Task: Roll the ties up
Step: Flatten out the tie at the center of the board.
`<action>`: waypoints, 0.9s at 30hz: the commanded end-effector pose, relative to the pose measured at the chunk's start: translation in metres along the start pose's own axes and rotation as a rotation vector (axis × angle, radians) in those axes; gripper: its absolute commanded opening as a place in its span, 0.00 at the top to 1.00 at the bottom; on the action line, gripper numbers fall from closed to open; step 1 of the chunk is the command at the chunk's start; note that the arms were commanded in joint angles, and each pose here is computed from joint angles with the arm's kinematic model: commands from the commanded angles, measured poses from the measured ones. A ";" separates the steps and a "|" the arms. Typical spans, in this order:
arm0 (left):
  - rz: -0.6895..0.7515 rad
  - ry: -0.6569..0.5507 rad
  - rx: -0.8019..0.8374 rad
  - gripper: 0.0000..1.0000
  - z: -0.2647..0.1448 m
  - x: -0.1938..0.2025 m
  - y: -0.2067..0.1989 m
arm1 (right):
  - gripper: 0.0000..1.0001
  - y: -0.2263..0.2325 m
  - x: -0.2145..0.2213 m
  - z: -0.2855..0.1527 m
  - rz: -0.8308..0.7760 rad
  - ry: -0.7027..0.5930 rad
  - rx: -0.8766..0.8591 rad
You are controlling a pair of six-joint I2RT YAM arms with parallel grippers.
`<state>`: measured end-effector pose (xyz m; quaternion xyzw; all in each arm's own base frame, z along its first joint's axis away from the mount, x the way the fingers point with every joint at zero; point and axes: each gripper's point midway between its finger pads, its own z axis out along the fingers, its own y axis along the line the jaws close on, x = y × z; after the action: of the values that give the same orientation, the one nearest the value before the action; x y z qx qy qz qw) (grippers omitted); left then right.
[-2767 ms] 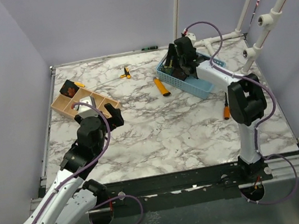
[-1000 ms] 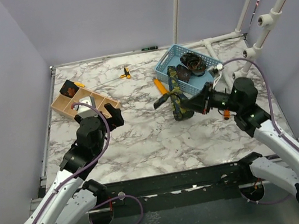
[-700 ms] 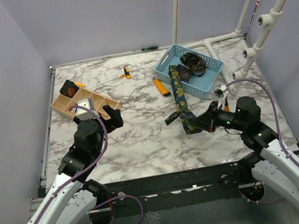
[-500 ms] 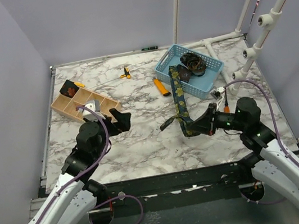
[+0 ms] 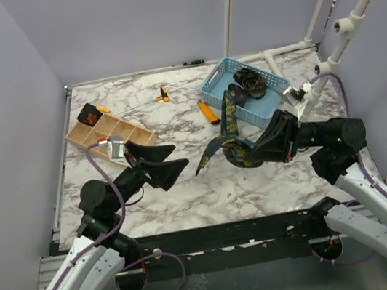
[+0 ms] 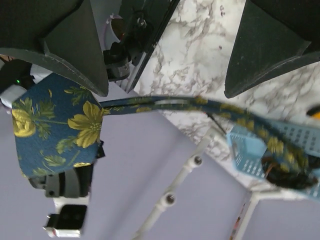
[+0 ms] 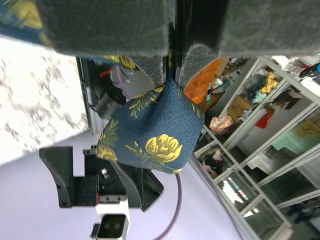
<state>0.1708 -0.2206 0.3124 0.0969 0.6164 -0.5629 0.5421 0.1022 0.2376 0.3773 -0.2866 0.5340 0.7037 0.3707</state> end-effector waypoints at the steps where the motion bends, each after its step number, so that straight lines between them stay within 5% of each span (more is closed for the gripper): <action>1: 0.215 -0.085 0.179 0.01 0.002 -0.051 -0.058 | 1.00 0.079 -0.056 0.017 -0.164 0.014 -0.181; 7: 0.371 -0.143 0.051 0.01 0.009 -0.091 -0.054 | 1.00 0.184 -0.148 0.042 -0.459 -0.038 -0.316; 10: 0.365 -0.198 -0.062 0.01 0.002 -0.101 -0.037 | 0.99 0.140 -0.155 0.052 -0.420 -0.089 -0.175; 15: 0.333 -0.273 -0.197 0.01 -0.025 -0.101 -0.013 | 1.00 0.045 -0.098 0.048 -0.215 -0.074 -0.084; 23: 0.164 -0.054 0.199 0.01 -0.019 -0.038 -0.066 | 1.00 0.038 -0.063 0.038 -0.268 -0.045 -0.191; 27: 0.105 -0.003 0.218 0.01 -0.015 -0.023 -0.061 | 1.00 0.014 -0.061 0.040 -0.292 -0.032 -0.095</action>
<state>0.1463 -0.2016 0.3738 0.1546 0.5462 -0.5415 0.6201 0.1386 0.2696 0.4185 -0.3166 0.5026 0.7025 0.3919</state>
